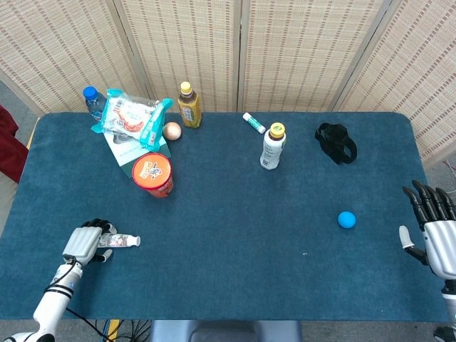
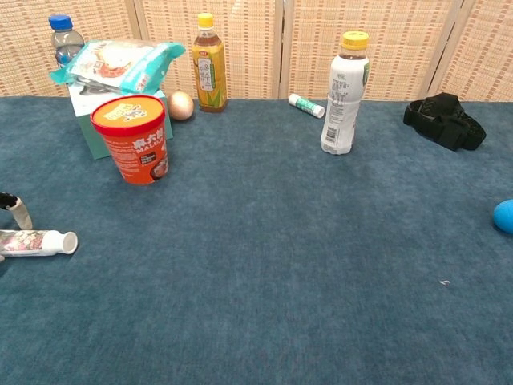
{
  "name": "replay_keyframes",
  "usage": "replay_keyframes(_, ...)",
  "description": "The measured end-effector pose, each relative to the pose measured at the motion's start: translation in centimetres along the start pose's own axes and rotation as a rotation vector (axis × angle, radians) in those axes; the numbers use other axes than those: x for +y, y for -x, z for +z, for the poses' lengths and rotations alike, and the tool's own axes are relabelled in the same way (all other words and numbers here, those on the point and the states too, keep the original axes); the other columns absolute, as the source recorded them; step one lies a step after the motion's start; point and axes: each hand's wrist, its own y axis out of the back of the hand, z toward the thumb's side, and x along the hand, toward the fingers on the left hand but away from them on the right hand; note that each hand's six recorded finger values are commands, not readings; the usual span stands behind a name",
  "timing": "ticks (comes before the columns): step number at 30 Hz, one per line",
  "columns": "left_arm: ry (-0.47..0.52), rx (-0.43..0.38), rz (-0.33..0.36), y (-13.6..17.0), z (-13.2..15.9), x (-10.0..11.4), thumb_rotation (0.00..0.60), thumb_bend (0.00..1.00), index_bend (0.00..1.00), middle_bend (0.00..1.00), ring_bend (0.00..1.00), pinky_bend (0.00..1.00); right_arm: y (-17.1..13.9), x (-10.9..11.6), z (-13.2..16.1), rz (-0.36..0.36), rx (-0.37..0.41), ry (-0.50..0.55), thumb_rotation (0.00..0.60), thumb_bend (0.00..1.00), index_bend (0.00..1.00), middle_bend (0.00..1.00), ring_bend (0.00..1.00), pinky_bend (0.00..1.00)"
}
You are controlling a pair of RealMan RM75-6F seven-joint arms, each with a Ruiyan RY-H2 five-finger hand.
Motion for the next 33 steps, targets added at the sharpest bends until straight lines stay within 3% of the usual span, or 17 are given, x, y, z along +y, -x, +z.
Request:
replay_keyframes(12, 0.048, 0.008, 0.001, -0.7, -0.2, -0.6, 0.6, 0.25, 0.43, 0.32, 0.19, 0.21, -0.4, 0.4, 0.0, -0.001, 0.005, -0.006, 0.6, 0.41, 0.06, 0.04, 0.0, 0.04)
replay_keyframes(20, 0.073, 0.002, 0.04, -1.4, -0.4, -0.4, 0.6, 0.26, 0.52, 0.51, 0.36, 0.28, -0.6, 0.6, 0.0, -0.005, 0.001, -0.01, 0.6, 0.41, 0.06, 0.04, 0.0, 0.04)
replay_keyframes(28, 0.099, -0.014, 0.062, -1.8, -0.8, 0.0, 0.6, 0.37, 0.57, 0.61, 0.46, 0.34, -0.4, 0.9, 0.4, -0.013, 0.011, -0.016, 0.6, 0.41, 0.06, 0.04, 0.0, 0.04)
replay_keyframes(33, 0.124, -0.05, 0.076, -2.0, -1.0, 1.4, 0.6, 0.4, 0.58, 0.62, 0.47, 0.36, 0.0, 1.3, 1.4, -0.012, 0.05, -0.025, 0.6, 0.41, 0.06, 0.04, 0.0, 0.04)
